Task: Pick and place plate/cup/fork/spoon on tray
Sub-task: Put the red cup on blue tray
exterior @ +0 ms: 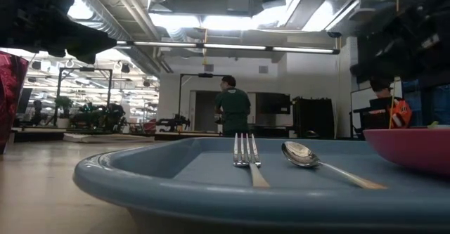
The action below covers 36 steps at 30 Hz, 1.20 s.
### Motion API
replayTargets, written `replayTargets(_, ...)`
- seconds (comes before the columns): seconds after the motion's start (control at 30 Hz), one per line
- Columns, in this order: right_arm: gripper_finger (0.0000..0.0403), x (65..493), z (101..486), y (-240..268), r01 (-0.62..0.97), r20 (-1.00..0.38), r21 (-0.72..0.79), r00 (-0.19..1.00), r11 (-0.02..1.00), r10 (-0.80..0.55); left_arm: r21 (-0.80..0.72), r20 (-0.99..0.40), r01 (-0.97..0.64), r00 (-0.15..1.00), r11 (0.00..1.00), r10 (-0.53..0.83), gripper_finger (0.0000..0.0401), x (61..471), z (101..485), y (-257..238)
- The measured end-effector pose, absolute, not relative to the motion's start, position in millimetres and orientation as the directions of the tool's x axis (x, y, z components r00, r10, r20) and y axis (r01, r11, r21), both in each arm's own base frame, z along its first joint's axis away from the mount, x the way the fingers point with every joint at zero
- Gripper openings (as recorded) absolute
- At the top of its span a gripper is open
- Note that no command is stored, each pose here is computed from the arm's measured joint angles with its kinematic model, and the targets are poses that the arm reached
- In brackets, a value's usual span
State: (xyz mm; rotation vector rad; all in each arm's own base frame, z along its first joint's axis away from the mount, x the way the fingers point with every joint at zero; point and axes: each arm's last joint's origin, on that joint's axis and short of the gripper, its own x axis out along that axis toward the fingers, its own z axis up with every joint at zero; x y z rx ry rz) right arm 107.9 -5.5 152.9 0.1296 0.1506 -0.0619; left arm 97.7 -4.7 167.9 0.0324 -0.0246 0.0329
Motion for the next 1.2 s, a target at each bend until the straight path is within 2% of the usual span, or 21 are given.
replayTargets(0.1,0.0012,108,155,-5,0.062,-0.128,0.093,0.991,0.994,-0.049,0.032,0.025,-0.033,0.999,0.999,0.032,0.0127,98,168,-5)
replayTargets(0.27,0.0012,108,162,-1,-0.103,-0.059,0.033,0.993,0.994,0.105,0.032,0.025,-0.033,0.999,0.999,0.032,0.0127,98,168,-5)
replayTargets(0.47,0.0012,100,174,-2,-0.066,0.081,0.042,0.995,0.997,0.063,0.032,0.025,-0.033,0.999,0.999,0.032,0.0127,98,168,-5)
replayTargets(1.2,0.0012,97,170,-2,-0.052,0.037,0.096,0.998,0.994,0.049,0.032,0.026,-0.033,0.999,0.999,0.033,0.0127,98,168,-5)
